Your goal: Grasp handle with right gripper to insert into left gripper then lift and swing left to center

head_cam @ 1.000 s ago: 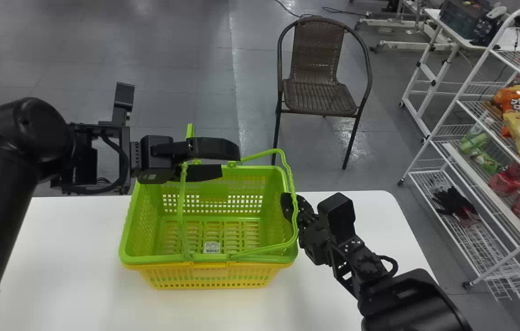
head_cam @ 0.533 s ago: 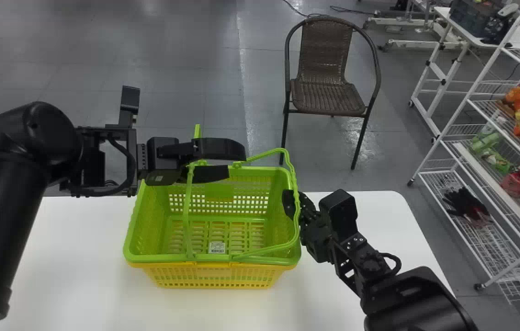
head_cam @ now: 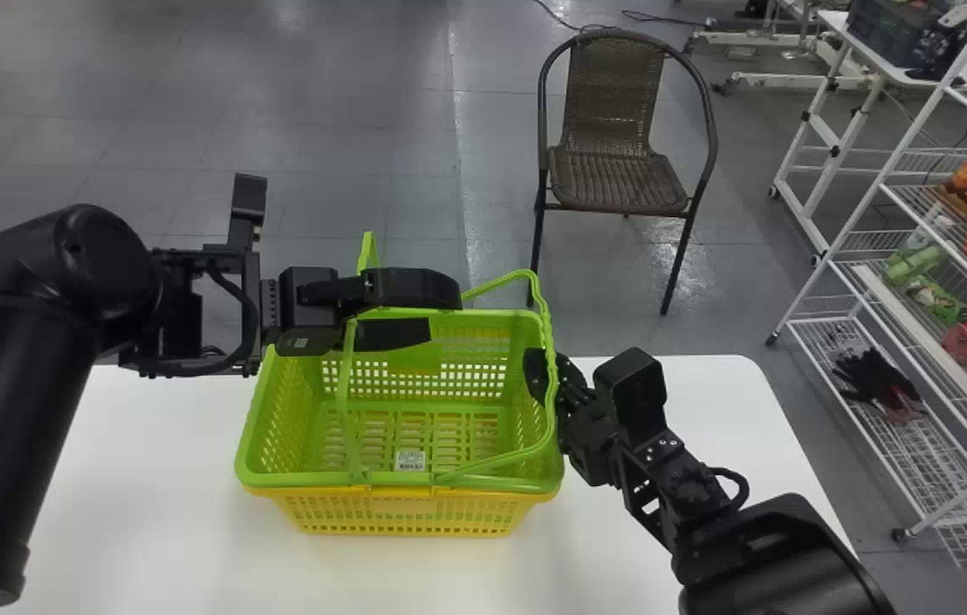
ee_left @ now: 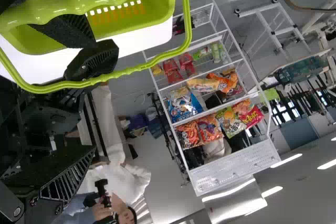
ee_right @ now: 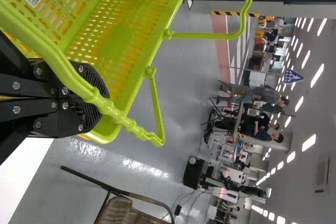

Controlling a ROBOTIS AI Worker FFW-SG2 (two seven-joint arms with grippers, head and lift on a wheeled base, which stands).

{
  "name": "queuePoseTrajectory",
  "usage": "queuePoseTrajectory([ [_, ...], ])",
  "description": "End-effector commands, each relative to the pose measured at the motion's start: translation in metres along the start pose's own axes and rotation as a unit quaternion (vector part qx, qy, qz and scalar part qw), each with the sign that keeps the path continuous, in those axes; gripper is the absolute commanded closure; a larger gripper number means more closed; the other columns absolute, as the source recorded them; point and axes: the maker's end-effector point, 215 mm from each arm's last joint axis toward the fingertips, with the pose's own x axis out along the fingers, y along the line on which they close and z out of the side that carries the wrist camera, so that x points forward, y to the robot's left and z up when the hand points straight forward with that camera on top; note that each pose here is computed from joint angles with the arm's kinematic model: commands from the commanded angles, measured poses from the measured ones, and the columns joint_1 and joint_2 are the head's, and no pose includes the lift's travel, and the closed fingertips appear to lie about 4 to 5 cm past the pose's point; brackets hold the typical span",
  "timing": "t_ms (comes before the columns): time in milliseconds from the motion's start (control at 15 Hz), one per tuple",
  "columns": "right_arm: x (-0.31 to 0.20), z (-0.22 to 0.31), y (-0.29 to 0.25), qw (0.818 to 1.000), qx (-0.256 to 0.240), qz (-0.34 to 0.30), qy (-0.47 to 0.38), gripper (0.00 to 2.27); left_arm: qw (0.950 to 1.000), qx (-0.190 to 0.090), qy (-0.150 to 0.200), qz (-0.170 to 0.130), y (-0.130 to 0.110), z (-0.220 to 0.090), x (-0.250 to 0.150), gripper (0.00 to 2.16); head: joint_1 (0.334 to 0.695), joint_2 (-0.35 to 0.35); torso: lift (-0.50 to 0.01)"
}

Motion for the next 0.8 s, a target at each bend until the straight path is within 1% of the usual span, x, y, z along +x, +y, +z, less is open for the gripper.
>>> queuePoseTrajectory([
  [0,0.001,0.003,0.005,1.0,0.0,0.004,-0.001,2.26,1.0,0.0,0.0,0.002,0.001,0.0,-0.001,0.13,0.695,-0.094,0.0],
  [733,0.008,0.021,0.035,1.0,-0.005,0.022,-0.001,2.26,1.0,-0.002,0.0,0.003,0.003,-0.001,-0.001,0.13,0.695,-0.066,0.0],
])
